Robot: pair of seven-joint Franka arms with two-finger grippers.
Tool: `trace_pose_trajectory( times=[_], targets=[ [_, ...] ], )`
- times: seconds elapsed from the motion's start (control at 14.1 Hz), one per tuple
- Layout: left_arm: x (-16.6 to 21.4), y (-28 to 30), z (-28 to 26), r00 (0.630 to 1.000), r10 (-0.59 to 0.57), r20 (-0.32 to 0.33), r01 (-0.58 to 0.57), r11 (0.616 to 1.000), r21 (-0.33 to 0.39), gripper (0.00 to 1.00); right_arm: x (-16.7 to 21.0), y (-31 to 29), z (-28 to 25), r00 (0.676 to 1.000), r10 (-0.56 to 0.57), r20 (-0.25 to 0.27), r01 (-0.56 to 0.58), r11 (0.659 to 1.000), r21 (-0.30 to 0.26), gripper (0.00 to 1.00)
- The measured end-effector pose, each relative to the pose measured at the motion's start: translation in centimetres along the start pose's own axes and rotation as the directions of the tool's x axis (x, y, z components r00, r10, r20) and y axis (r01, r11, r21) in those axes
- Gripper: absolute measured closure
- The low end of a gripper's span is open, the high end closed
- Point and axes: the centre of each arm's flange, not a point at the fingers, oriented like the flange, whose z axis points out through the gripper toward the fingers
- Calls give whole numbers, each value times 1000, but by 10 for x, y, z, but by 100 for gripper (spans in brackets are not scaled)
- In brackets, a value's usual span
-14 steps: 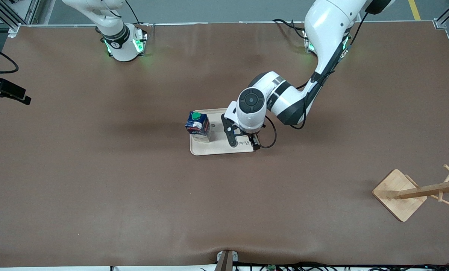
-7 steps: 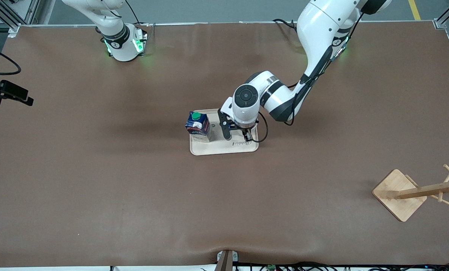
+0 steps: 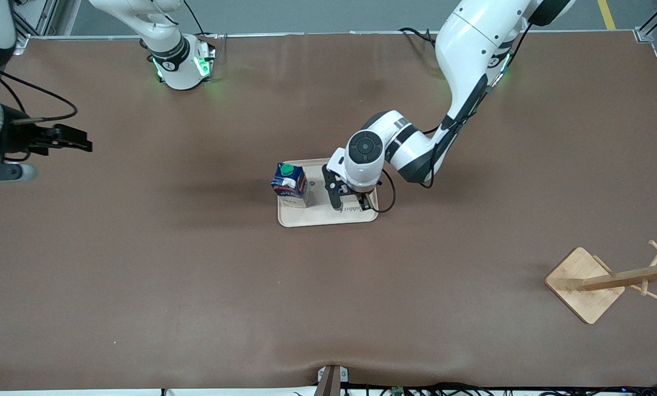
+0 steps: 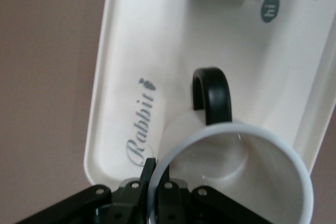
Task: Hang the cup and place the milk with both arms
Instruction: 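Lift the mug with the left gripper while the right gripper reaches the milk, then grasp the milk carton with the right gripper while the left gripper carries the mug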
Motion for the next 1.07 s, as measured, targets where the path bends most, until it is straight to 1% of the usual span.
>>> trace_pose_trajectory(
  times=[0.07,0.21,0.28,0.43,0.5,0.57,0.71,0.92,1.07],
  targets=[
    [-4,-6,-5,1000,-14,0,14,1000,2,95,4,-6,9,1000,-10,18,10,1000,7,0],
    [-12,-18,-26,999,-49,7,49,999,1,95,15,-12,28,999,-17,31,15,998,58,0],
    [-15,-21,-41,998,-66,6,66,998,-4,95,19,-15,38,999,-3,35,0,996,88,0],
    [-26,-28,-78,993,-121,0,121,992,-30,95,26,-31,59,995,77,56,-84,986,143,0],
    [-38,-37,-98,988,-157,-1,157,987,-46,95,28,-48,68,990,125,64,-133,980,149,0],
    [-55,-51,-120,981,-195,4,195,979,-57,95,31,-71,75,984,168,62,-176,974,144,0],
    [-97,-87,-165,961,-277,6,277,959,-59,95,33,-134,89,968,247,30,-249,960,127,0],
    [-161,-139,-219,916,-400,-18,399,916,-52,95,23,-237,122,941,338,-27,-332,935,125,0],
    [-212,-171,-237,875,-483,-28,481,875,-53,95,17,-285,148,932,361,-41,-354,927,123,0]
  ],
)
